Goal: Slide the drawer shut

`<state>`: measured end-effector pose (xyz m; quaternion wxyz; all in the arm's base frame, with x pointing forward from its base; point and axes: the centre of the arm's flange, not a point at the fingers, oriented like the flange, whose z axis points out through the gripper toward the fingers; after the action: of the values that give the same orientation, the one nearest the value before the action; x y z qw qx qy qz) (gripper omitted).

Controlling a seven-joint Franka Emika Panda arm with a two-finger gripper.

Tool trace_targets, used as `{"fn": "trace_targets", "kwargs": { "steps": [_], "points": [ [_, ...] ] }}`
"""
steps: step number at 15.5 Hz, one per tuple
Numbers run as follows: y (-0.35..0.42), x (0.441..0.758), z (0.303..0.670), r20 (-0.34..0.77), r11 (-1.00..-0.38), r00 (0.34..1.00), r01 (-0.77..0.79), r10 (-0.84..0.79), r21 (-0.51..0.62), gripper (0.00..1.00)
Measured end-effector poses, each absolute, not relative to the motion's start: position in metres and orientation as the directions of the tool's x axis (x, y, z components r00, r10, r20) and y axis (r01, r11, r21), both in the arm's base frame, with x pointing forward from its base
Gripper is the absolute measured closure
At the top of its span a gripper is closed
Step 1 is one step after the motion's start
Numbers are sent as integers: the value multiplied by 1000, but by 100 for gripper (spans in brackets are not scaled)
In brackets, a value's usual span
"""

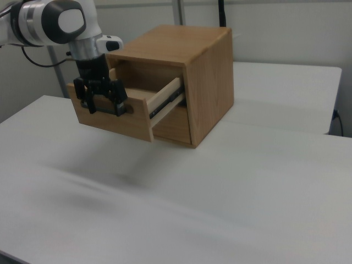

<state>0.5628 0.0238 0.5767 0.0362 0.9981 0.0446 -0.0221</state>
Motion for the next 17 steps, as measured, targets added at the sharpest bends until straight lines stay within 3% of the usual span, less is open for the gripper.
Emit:
{"fn": "trace_targets", "kwargs": {
  "steps": [5, 8, 9, 17],
  "points": [
    [24, 563, 581, -38, -994, 996, 88, 86, 70, 0],
    [26, 563, 582, -36, -993, 995, 91, 89, 70, 7],
    [26, 563, 583, -35, -993, 995, 92, 90, 70, 13],
    [33, 560, 585, -40, -993, 994, 103, 101, 61, 97]
  ]
}}
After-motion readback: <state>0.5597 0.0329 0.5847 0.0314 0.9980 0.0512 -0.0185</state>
